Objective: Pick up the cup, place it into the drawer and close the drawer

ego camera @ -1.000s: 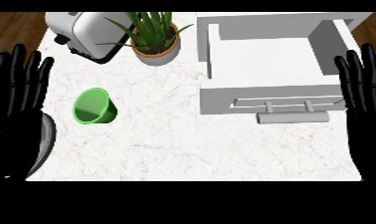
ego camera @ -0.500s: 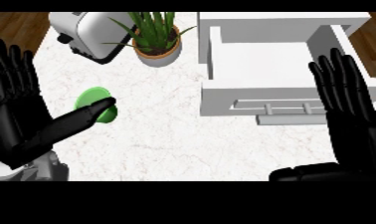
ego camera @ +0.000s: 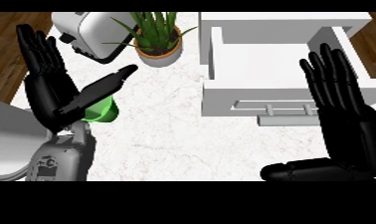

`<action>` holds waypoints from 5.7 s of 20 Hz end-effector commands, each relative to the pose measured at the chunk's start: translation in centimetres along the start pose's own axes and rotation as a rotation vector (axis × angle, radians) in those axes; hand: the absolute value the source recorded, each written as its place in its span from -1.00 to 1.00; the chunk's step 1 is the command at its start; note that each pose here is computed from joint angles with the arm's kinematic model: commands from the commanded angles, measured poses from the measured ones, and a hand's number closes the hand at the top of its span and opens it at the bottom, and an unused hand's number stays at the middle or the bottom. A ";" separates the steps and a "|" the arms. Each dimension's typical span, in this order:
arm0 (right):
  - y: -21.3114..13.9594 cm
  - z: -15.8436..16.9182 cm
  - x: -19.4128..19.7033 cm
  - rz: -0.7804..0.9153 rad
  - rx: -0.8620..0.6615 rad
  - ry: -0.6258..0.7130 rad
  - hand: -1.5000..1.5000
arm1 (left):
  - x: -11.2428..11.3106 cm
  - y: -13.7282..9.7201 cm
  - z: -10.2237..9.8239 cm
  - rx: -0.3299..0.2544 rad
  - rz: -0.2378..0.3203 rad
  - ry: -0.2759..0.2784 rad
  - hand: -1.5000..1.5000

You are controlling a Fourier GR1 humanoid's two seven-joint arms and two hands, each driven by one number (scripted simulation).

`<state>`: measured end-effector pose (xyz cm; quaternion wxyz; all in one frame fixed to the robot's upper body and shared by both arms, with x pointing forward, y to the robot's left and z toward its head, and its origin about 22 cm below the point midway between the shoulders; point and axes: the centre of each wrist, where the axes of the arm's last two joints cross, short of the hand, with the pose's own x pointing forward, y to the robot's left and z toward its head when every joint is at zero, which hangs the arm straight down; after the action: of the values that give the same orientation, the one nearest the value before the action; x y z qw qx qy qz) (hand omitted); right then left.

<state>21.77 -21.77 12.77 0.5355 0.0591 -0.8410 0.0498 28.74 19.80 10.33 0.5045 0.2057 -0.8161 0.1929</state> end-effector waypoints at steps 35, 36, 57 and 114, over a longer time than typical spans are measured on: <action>-0.7 -1.9 0.3 0.013 0.012 0.012 -1.00 | -10.3 5.0 4.6 0.189 -0.109 0.216 -1.00; -3.6 -0.9 0.8 0.007 0.002 -0.013 -1.00 | -10.8 6.0 6.0 0.177 -0.115 0.226 -1.00; -1.5 -1.3 1.5 -0.017 0.016 0.016 -1.00 | -17.2 9.4 8.8 0.231 -0.105 0.263 -1.00; -2.9 0.3 2.0 0.013 0.011 0.002 -1.00 | -22.0 9.5 6.3 -0.270 0.284 0.119 1.00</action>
<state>21.61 -24.36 14.57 0.5342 0.0620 -0.8410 0.0593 28.23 27.44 -13.43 0.5469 0.0988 -0.7995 0.2280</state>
